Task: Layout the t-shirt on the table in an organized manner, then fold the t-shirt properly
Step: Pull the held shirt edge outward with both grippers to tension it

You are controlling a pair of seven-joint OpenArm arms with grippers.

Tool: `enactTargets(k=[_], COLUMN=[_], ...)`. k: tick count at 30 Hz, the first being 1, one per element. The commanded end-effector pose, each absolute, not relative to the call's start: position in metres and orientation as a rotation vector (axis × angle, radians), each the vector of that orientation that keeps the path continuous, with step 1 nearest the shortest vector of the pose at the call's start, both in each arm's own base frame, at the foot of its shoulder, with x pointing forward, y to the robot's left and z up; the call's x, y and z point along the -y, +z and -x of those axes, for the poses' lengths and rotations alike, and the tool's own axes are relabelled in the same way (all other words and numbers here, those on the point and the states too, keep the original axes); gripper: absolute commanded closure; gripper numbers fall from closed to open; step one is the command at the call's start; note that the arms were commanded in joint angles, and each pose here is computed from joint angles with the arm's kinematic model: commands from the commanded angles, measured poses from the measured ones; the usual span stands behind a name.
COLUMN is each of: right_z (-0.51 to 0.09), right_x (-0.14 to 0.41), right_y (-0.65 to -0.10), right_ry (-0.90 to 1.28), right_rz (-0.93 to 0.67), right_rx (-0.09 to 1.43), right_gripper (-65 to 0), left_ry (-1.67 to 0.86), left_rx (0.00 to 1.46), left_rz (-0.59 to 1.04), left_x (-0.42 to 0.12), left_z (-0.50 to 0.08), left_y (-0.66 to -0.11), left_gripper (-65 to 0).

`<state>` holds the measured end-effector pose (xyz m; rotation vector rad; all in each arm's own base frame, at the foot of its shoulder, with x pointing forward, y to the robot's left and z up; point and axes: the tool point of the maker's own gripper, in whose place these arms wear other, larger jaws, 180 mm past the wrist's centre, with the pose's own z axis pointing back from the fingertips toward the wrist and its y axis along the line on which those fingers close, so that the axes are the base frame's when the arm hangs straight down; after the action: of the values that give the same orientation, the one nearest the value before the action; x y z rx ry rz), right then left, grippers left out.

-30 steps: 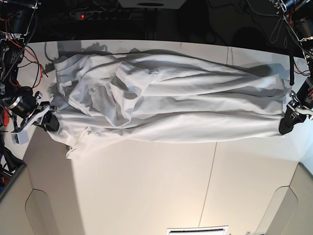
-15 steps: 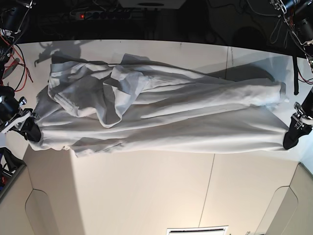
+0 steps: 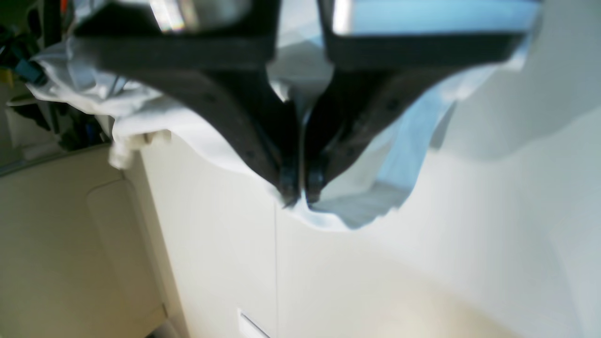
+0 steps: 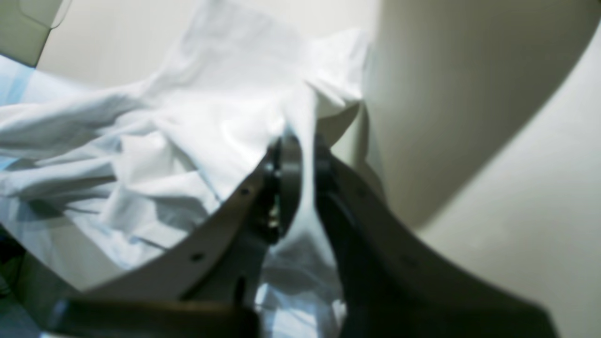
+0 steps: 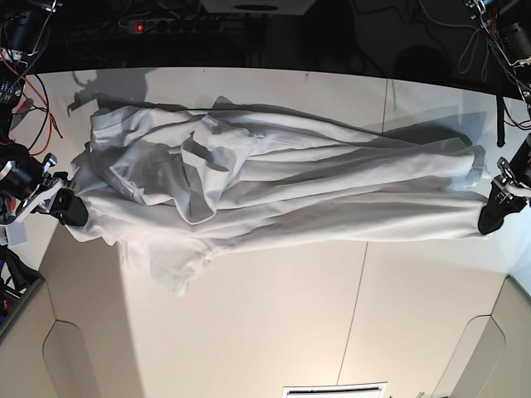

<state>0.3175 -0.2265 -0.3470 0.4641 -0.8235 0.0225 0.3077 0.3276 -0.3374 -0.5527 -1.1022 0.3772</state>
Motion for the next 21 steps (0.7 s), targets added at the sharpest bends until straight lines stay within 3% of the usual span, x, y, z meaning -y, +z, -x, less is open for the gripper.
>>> enactTargets(k=[1, 21], right_z=[-0.325, -0.331], right_x=[0.230, 0.232], right_y=[-0.331, -0.324], right_ry=[0.045, 0.046], right_rz=[-0.461, -0.450], right_rx=[0.875, 0.908], right_gripper=[0.0, 0.0], left_ry=[0.354, 0.356], left_rx=[1.175, 1.174], left_rz=[0.550, 0.543], left_x=[-0.336, -0.337], left_z=[-0.314, -0.312], left_y=[-0.316, -0.317], left_gripper=[0.0, 0.0])
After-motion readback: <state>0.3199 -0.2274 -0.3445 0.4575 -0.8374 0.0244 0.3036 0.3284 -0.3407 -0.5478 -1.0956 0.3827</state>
